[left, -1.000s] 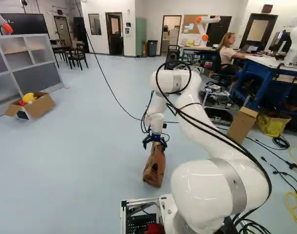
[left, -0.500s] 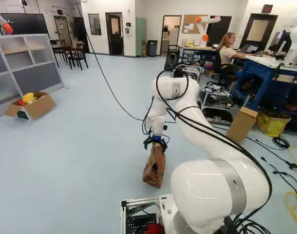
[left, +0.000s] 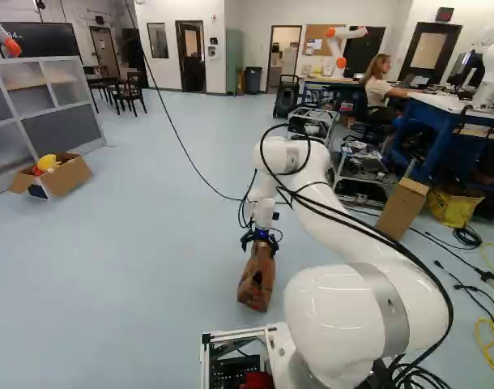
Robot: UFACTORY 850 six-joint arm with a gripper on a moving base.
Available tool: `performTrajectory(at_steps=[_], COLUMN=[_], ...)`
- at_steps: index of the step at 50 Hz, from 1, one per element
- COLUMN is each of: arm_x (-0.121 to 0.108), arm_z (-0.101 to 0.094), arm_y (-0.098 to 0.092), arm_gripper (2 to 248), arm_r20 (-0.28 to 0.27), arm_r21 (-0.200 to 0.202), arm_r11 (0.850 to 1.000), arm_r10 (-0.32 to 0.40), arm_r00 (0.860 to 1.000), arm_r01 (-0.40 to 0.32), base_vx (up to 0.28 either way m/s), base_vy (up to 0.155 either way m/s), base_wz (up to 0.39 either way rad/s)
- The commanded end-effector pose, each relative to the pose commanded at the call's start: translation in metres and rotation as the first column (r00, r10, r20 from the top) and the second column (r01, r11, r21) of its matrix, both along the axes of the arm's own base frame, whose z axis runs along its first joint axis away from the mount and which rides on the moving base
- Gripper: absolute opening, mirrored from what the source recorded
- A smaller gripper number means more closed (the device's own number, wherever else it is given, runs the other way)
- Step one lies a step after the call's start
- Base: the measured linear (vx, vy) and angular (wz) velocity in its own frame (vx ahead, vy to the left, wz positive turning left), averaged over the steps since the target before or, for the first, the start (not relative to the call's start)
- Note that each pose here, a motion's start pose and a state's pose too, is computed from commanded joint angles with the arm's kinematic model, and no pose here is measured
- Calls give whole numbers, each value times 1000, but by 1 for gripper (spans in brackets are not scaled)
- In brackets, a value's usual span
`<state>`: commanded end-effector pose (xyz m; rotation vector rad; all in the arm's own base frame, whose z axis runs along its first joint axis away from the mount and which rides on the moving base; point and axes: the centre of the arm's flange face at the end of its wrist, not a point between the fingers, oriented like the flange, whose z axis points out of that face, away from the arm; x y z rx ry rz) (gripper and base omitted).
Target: Pick up the grocery bag from the ground
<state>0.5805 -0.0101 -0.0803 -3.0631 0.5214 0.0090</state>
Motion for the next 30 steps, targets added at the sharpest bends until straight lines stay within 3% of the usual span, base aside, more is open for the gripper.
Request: performTrajectory(at_steps=[30], arm_x=[0], arm_z=[-46], arm_y=[0], arm_gripper=[247], arm_r20=[-7], arm_r21=[0], arm_r11=[1000], arm_r10=[0], arm_r00=[1000], arm_r01=[0], base_vx=[0], base_vy=[0], base_wz=[0])
